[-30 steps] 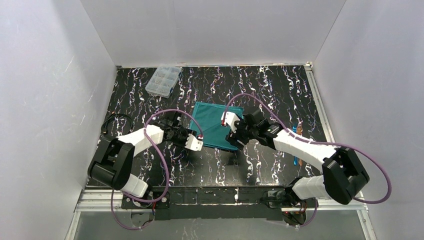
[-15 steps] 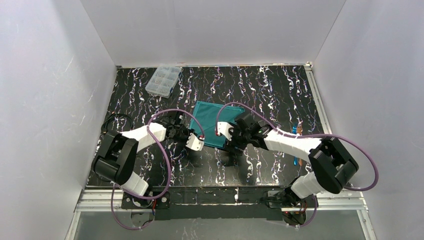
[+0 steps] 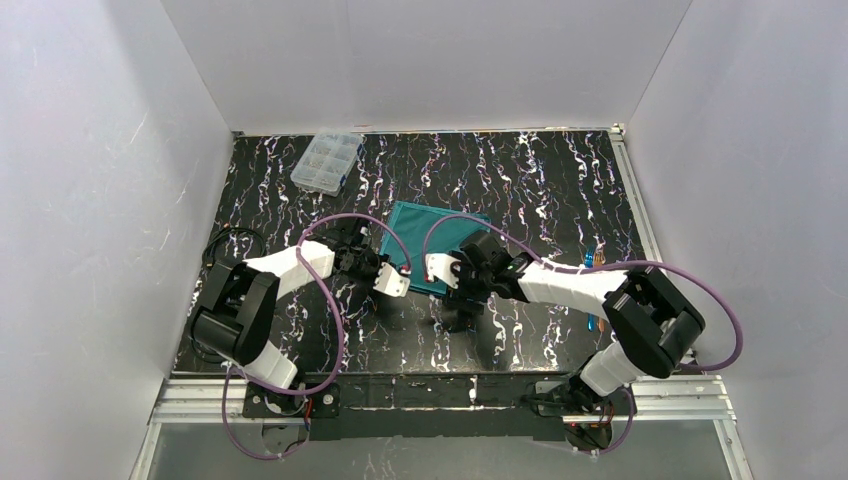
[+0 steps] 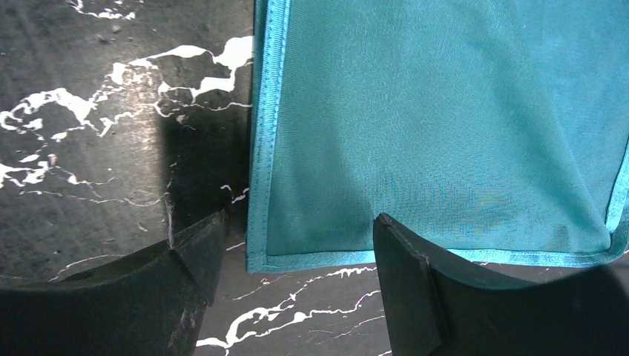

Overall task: Fold the napkin into a case and place the utensils inside
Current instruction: Pick up the upper triangle-folded napkin from the center of the board.

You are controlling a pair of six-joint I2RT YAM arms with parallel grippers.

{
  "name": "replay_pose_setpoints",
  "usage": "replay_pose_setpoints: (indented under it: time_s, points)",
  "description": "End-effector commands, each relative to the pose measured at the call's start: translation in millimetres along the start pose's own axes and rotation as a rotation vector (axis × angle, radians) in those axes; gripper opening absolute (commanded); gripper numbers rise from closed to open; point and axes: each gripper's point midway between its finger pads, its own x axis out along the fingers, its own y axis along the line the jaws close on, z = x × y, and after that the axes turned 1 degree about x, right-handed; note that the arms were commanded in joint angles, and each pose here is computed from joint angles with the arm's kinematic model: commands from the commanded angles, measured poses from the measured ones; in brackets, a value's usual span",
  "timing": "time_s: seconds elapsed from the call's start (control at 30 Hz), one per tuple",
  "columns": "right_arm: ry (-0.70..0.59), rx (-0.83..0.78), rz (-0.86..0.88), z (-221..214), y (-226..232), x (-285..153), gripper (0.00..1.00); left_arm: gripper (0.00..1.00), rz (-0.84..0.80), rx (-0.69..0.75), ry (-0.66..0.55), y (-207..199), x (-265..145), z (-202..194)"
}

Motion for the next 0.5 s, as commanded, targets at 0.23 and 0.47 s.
replay_pose_setpoints:
  time_s: [0.23, 0.47]
  points:
    - [0.057, -0.011, -0.064, -13.2, -7.0, 8.4, 0.70, 0.11, -0.075, -0.062, 0.014, -16.4, 1.4, -2.2]
    - [0.046, 0.050, -0.076, -11.5, -6.0, 11.8, 0.33, 0.10, -0.068, -0.077, 0.023, -12.9, -0.3, -3.1]
